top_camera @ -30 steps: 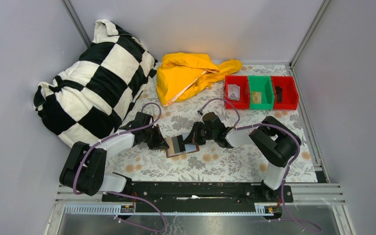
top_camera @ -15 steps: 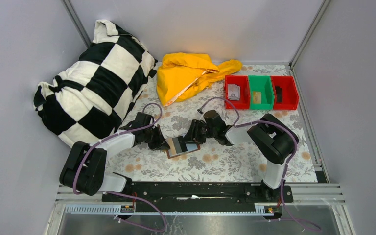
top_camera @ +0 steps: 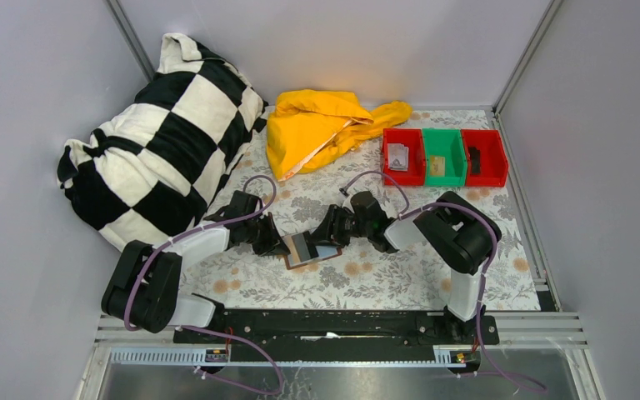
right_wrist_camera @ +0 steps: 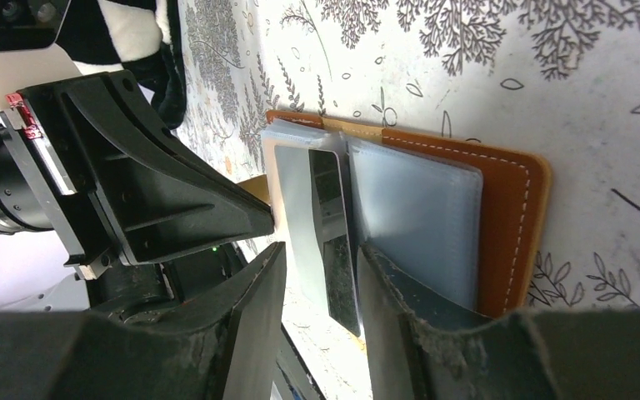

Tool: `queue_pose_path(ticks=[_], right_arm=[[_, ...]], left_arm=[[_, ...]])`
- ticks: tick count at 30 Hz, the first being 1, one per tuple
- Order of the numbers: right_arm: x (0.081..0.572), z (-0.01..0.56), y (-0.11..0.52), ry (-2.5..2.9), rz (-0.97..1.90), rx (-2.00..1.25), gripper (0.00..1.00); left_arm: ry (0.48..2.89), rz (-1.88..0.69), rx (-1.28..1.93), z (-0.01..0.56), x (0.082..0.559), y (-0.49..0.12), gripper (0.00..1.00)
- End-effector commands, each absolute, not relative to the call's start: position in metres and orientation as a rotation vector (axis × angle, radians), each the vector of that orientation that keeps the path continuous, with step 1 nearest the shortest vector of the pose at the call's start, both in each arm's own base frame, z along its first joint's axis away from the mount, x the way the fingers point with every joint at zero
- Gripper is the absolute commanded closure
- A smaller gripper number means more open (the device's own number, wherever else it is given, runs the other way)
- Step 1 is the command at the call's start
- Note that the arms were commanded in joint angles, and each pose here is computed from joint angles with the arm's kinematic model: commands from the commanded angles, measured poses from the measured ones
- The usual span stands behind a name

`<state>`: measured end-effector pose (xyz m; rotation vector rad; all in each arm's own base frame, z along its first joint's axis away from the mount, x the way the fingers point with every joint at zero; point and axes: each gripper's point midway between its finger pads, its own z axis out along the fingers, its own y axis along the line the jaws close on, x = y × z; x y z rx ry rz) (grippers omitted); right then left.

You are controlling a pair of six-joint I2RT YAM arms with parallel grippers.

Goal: Take the credit cards out of the card holder
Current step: Remove the credit card from the card holder.

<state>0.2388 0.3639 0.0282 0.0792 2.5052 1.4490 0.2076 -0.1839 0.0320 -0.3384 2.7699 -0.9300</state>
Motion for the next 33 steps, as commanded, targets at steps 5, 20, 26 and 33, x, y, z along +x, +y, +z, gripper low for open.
queue_pose_path(ticks=[5,20,26,33], right_arm=[[0.240,0.014,0.342,2.554,1.336,0.104,0.54],[0.226,0.003,0.348,2.575,1.467,0.126,0.55],[0.224,0.000,0.346,2.581,1.464,0.129,0.55],[0.226,-0.001,0.348,2.588,1.454,0.116,0.69]], left_arm=[[2.737,-0.961,-0.290,0.036,0.213,-0.189,1.00],[2.756,-0.986,-0.284,0.031,0.211,-0.193,1.00],[2.715,-1.005,-0.229,0.045,0.214,-0.199,1.00],[2.589,-0.971,-0.106,0.098,0.231,-0.209,0.97]])
